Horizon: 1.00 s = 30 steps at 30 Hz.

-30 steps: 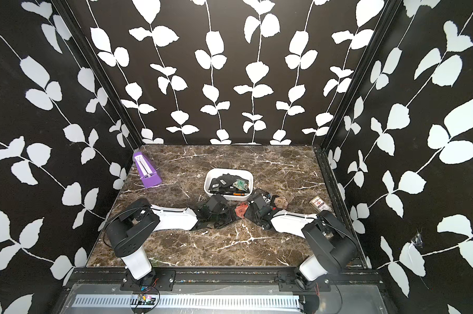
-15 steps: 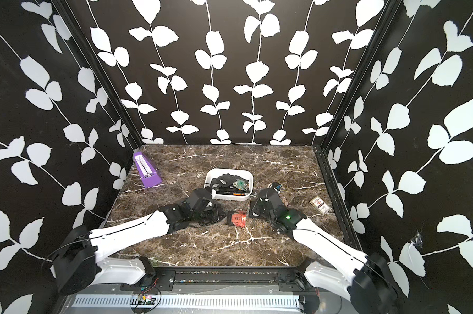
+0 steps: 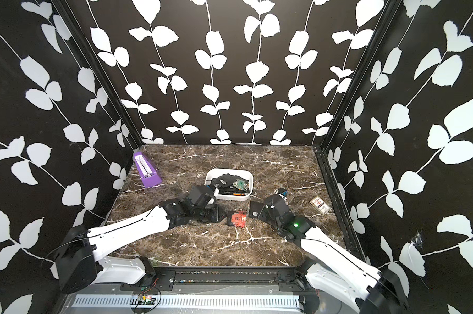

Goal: Put the tea bags into the storage box
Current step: Pick up the tea bag from the center of the board.

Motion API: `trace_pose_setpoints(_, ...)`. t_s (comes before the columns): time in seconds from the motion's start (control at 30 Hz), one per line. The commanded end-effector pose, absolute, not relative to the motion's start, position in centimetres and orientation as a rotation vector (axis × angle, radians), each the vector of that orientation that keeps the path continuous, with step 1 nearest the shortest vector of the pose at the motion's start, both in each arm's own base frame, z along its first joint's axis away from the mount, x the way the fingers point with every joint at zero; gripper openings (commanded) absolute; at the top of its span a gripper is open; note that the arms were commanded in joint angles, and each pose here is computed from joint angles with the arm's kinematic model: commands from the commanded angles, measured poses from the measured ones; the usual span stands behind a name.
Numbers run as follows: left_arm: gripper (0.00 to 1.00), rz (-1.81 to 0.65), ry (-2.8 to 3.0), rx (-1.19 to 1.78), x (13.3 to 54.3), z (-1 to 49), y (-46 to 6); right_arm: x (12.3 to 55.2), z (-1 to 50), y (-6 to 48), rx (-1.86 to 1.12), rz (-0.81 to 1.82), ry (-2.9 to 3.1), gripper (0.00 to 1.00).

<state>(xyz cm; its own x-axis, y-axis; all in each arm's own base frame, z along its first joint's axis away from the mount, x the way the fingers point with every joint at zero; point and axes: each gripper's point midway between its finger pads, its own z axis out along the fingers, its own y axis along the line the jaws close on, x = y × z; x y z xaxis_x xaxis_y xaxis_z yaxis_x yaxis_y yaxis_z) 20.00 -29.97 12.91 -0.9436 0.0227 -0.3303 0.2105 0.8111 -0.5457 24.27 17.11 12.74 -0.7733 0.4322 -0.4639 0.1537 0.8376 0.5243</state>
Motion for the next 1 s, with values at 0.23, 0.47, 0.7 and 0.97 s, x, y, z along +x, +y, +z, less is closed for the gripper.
trace_pose_setpoints(0.23, 0.41, -0.893, 2.657, -0.036, 21.8, 8.0, -29.7, 26.6, 8.5, 23.6, 0.324, 0.735, 2.504, 0.0)
trace_pose_setpoints(0.47, 0.47, -0.923, 2.693, -0.073, 21.6, 6.1, -30.2, 27.4, 5.8, 24.8, 0.369, 0.733, 2.547, 0.0)
trace_pose_setpoints(0.7, 0.49, -0.914, 2.717, -0.101, 21.2, 4.7, -30.0, 27.9, 5.0, 24.6, 0.391, 0.697, 2.549, 0.0)
trace_pose_setpoints(0.97, 0.47, -0.918, 2.738, -0.112, 21.0, 3.9, -30.0, 28.7, 4.7, 25.3, 0.385, 0.681, 2.552, 0.0)
